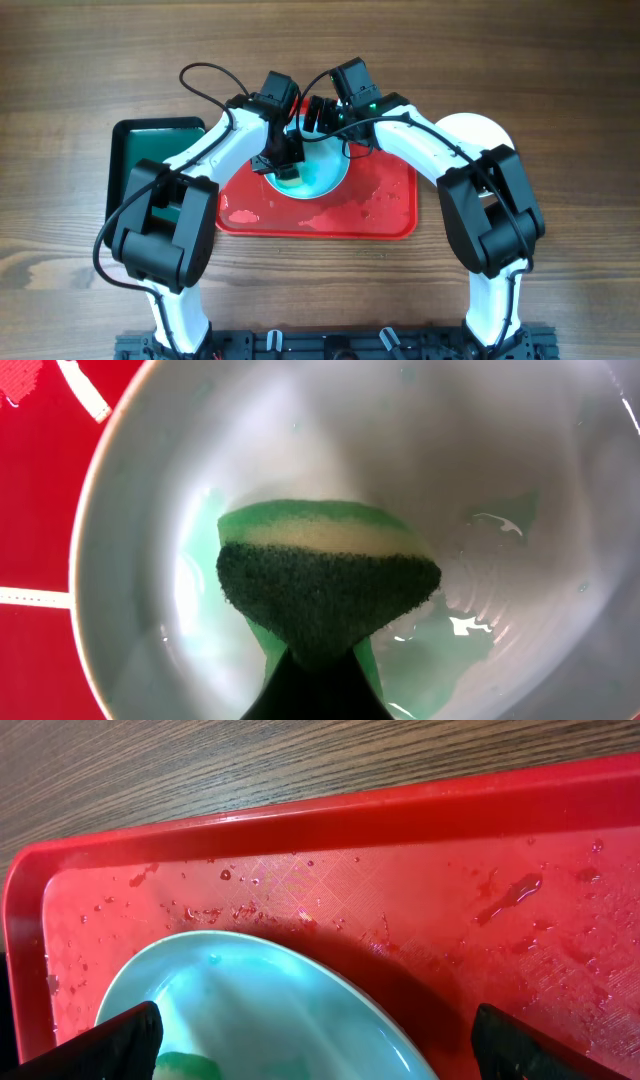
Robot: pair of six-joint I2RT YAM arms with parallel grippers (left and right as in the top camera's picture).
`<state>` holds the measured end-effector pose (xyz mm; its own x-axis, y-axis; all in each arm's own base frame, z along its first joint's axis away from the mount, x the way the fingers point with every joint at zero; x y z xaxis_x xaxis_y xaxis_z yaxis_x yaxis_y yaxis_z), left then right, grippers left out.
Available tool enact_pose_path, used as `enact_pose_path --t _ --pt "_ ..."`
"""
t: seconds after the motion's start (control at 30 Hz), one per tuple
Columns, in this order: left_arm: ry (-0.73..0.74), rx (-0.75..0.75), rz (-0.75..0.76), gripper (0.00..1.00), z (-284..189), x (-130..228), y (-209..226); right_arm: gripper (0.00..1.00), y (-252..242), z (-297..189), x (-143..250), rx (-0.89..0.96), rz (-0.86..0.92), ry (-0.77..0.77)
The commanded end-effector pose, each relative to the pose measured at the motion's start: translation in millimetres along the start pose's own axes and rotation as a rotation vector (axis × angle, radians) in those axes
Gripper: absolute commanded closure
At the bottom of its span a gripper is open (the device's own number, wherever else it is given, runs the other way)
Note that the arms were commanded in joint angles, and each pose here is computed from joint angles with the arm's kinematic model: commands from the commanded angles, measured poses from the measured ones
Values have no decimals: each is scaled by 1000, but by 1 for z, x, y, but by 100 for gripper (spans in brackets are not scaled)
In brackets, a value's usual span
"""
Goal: Clean dirty plates on tray and stack at the side
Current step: 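Scrub the plate again with the sponge in the left gripper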
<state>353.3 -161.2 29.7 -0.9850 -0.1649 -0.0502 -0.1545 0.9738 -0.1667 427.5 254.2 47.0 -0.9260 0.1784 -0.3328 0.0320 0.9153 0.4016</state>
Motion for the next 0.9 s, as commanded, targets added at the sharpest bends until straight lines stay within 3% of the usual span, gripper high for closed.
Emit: enact_pose_path --t 0.0,0.87 --pt "21 -72 19 96 13 7 14 0 -10 10 5 28 7 13" --pt "-15 -84 26 96 13 0 14 0 -10 10 5 28 7 13"
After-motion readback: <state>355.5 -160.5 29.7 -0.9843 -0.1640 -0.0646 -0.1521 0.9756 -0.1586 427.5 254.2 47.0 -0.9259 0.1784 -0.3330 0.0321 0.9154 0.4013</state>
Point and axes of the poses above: each gripper's point midway between its finger pads, its own z axis out along the fingers, its own y axis along the line the jaws close on, x = y × z, the point moved 2 cm from there along -z, back along the fingers, and after that the axes turned 2 degrees about -z, right-handed, at the moved point
